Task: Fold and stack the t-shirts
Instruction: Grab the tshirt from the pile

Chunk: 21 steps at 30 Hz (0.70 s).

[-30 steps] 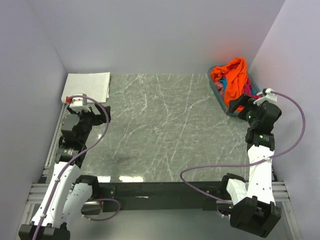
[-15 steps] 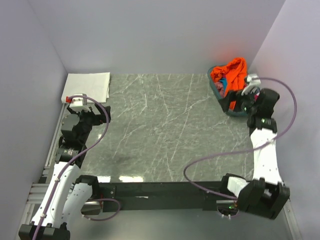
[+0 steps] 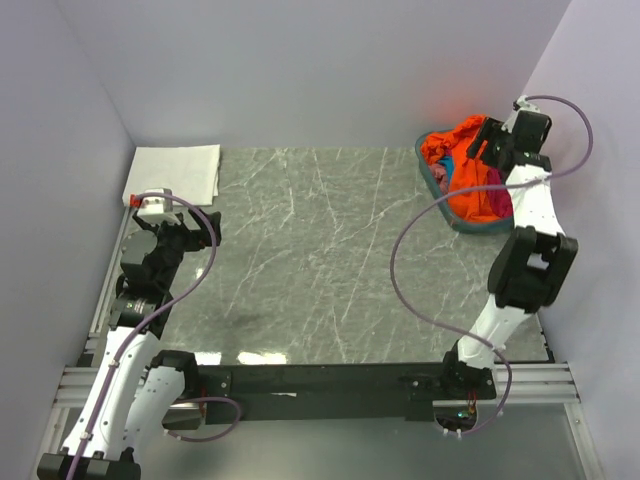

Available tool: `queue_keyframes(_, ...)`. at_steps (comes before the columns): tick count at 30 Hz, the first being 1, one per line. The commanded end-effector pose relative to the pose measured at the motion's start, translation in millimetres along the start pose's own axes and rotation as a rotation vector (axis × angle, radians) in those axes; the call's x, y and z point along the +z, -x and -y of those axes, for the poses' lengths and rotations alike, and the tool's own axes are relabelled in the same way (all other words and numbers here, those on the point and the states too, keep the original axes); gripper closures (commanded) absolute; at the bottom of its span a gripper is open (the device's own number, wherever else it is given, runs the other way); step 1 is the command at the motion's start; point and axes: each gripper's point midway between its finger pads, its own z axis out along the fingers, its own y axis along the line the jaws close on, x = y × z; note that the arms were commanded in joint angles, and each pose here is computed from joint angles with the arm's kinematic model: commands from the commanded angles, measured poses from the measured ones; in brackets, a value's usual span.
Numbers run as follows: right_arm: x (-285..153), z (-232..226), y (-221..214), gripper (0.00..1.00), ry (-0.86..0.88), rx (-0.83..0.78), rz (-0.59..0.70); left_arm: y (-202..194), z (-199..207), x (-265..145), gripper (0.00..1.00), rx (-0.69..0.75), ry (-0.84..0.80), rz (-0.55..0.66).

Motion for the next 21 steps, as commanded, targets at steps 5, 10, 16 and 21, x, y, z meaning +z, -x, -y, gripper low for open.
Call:
queue_keyframes(5, 49, 21, 23, 0.25, -0.119, 0.076, 0.008, 28, 11, -3, 0.01, -0.008, -0.038, 0.079)
queue_keyframes(10, 71, 24, 21, 0.28, -0.12, 0.047, 0.014, 25, 9, 0, 0.0, -0.004, -0.029, 0.068)
queue_keyframes(16, 84, 24, 34, 0.33, -0.109, 0.029, 0.055, 22, 7, 2, 0.01, -0.001, -0.019, 0.054)
queue_keyframes(21, 87, 12, 43, 0.35, -0.088, 0.001, 0.093, 20, 5, 4, 0.01, 0.001, -0.01, 0.047)
